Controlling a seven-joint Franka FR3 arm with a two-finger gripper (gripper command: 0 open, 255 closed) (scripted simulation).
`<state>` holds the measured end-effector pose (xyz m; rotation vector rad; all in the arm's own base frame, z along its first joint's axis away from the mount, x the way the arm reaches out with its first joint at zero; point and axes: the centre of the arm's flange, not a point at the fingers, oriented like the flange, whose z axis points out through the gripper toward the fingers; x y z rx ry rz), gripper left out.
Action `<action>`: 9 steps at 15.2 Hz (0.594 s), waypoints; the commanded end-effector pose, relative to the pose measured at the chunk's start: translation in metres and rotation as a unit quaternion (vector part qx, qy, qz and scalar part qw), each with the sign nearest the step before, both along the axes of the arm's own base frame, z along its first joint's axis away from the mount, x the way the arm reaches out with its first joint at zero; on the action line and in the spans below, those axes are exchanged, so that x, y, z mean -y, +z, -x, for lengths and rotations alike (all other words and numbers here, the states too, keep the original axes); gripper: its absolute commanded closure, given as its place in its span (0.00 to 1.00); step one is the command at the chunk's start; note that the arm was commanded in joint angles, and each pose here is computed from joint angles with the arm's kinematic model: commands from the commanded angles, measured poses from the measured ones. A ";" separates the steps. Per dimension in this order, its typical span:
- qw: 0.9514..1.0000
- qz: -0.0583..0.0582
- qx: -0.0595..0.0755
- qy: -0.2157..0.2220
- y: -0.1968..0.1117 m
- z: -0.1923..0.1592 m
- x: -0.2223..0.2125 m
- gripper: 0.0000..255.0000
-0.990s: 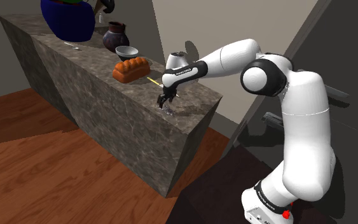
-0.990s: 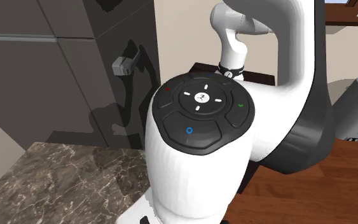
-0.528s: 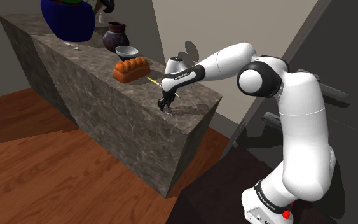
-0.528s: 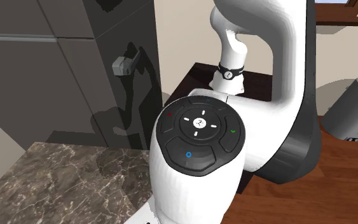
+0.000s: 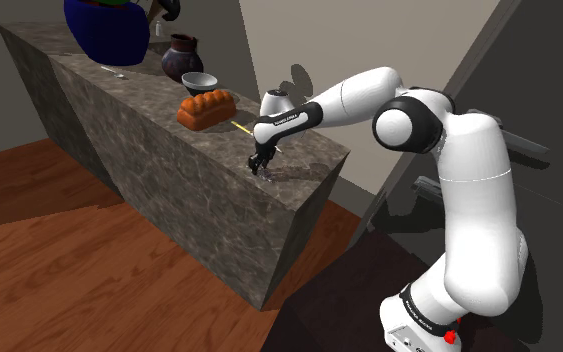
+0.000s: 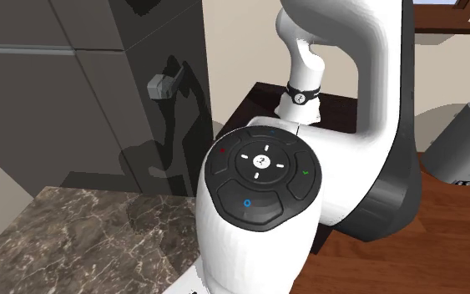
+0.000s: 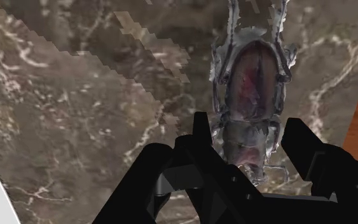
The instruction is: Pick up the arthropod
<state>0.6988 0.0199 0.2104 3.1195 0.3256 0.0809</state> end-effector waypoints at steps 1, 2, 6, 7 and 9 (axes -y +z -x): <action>1.000 0.000 0.000 0.000 0.006 0.000 0.000 1.00; 1.000 0.000 0.000 0.000 0.011 0.000 0.000 1.00; 1.000 0.000 0.000 0.000 0.032 0.000 0.000 1.00; 1.000 0.000 0.000 0.000 0.037 0.000 0.000 1.00; 1.000 0.000 0.000 0.000 0.048 0.000 0.000 1.00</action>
